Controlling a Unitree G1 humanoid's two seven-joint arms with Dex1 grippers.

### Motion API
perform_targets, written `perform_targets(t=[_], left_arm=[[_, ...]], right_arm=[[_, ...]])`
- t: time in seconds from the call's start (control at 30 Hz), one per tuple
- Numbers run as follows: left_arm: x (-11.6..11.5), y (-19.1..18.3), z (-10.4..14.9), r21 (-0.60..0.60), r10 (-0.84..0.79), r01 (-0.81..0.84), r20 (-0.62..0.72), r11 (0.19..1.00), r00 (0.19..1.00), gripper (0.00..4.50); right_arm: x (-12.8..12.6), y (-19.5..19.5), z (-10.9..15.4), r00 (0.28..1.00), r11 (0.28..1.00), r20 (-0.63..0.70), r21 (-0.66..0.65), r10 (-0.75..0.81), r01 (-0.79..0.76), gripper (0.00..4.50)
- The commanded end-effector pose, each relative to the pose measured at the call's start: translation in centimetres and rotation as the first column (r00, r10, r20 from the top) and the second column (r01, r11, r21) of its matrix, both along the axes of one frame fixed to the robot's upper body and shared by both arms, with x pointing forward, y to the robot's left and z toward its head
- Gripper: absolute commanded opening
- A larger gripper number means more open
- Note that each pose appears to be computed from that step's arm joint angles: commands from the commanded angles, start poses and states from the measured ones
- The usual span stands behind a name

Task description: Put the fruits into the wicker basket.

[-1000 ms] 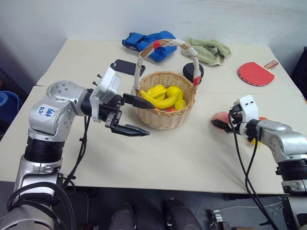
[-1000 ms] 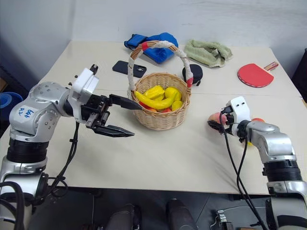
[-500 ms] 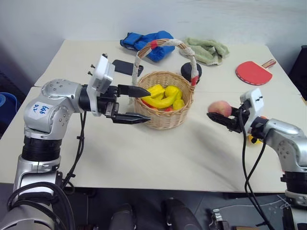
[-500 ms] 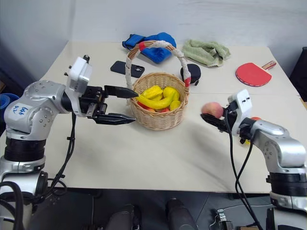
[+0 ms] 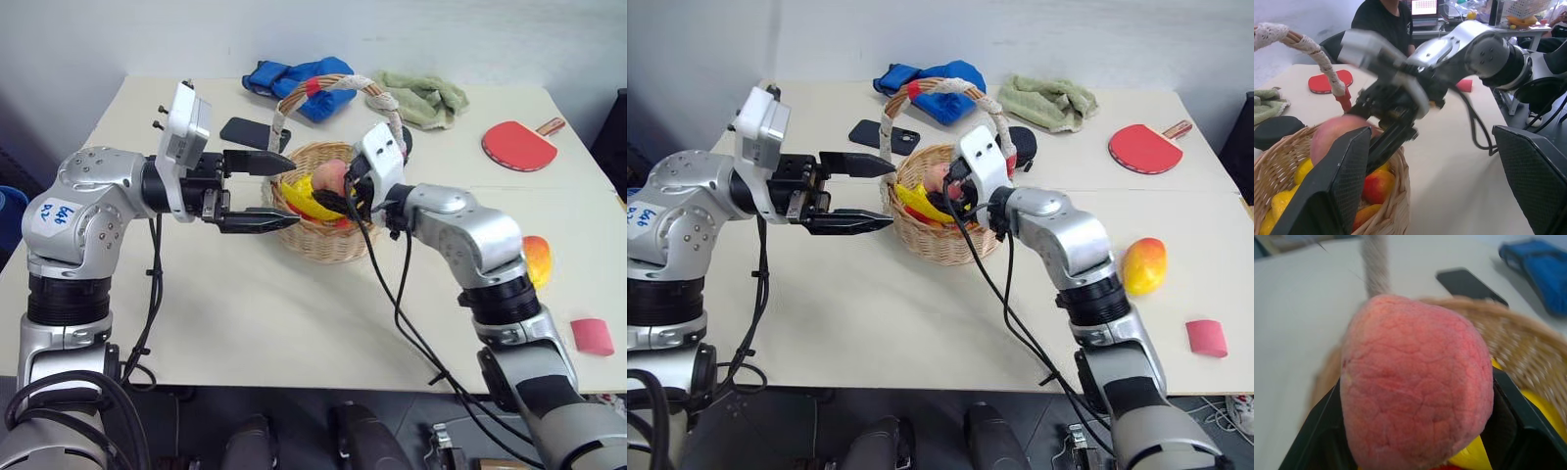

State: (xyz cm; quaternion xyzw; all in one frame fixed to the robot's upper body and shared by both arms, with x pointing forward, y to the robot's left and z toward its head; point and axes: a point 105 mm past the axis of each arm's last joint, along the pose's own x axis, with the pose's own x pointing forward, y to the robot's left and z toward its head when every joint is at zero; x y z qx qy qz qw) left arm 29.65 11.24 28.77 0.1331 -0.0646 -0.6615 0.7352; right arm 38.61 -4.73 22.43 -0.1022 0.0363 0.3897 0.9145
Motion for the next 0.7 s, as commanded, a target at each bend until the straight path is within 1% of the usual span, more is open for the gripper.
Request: perform_targets(t=[0.03, 0.07, 0.1, 0.2, 0.27, 0.33, 0.4, 0.43, 0.5, 0.53, 0.63, 0.67, 0.7], left_arm=[[-0.5, -0.5, 0.4, 0.007, -0.017, 0.017, 0.051, 1.0, 0.999, 4.16], [-0.5, -0.6, 0.3, 0.007, -0.021, 0.02, 0.05, 1.0, 0.999, 4.16], [-0.4, -0.8, 0.2, 0.006, -0.027, 0.027, 0.047, 1.0, 0.999, 4.16], [-0.5, -1.4, -0.1, 0.0, -0.059, 0.059, 0.035, 0.998, 0.998, 4.16], [-0.7, -1.8, -0.1, -0.006, -0.086, 0.086, 0.029, 0.996, 0.996, 4.16], [-1.0, -2.3, -0.2, -0.008, -0.115, 0.115, 0.029, 0.993, 0.993, 4.16], [-1.3, -3.1, 0.1, -0.024, -0.149, 0.15, 0.035, 0.988, 0.988, 4.16], [-1.4, -3.4, 0.3, -0.031, -0.161, 0.162, 0.038, 0.986, 0.986, 4.16], [-1.7, -4.1, 0.6, -0.043, -0.186, 0.188, 0.05, 0.981, 0.981, 4.16], [-1.8, -4.4, 0.7, -0.047, -0.196, 0.199, 0.053, 0.979, 0.979, 4.16], [-2.1, -5.0, 0.7, -0.056, -0.214, 0.217, 0.055, 0.975, 0.975, 4.16], [-2.2, -5.2, 0.6, -0.056, -0.217, 0.22, 0.055, 0.974, 0.975, 4.16], [-2.3, -5.3, 0.6, -0.056, -0.22, 0.222, 0.055, 0.973, 0.974, 4.16]], right_arm=[[-1.2, 0.0, 2.7, 0.998, 0.996, 0.055, 0.081, 0.041, -0.045, 3.92], [-1.8, -0.5, 3.4, 0.996, 0.993, 0.069, 0.106, 0.049, -0.057, 4.24], [-2.7, -1.2, 4.2, 0.995, 0.988, 0.083, 0.138, 0.062, -0.073, 4.44], [-5.8, -4.0, 6.2, 0.99, 0.978, 0.118, 0.186, 0.074, -0.095, 4.44], [-7.6, -6.5, 7.0, 0.994, 0.97, 0.105, 0.235, 0.038, -0.062, 4.44], [-9.1, -9.4, 7.0, 0.997, 0.964, 0.07, 0.267, -0.039, 0.019, 4.44], [-9.8, -14.3, 6.0, 0.969, 0.944, 0.014, 0.232, -0.246, 0.236, 4.44], [-10.1, -16.3, 5.6, 0.941, 0.92, -0.006, 0.211, -0.337, 0.331, 4.44], [-10.5, -21.7, 3.7, 0.823, 0.808, -0.092, 0.154, -0.561, 0.568, 4.44], [-10.8, -23.8, 2.9, 0.761, 0.751, -0.117, 0.124, -0.638, 0.649, 4.44], [-10.9, -28.4, 0.4, 0.597, 0.6, -0.161, 0.039, -0.785, 0.799, 4.44], [-10.8, -29.3, -0.4, 0.557, 0.564, -0.172, 0.014, -0.812, 0.826, 4.44], [-10.6, -29.8, -1.0, 0.535, 0.543, -0.181, 0.002, -0.825, 0.839, 4.44]])
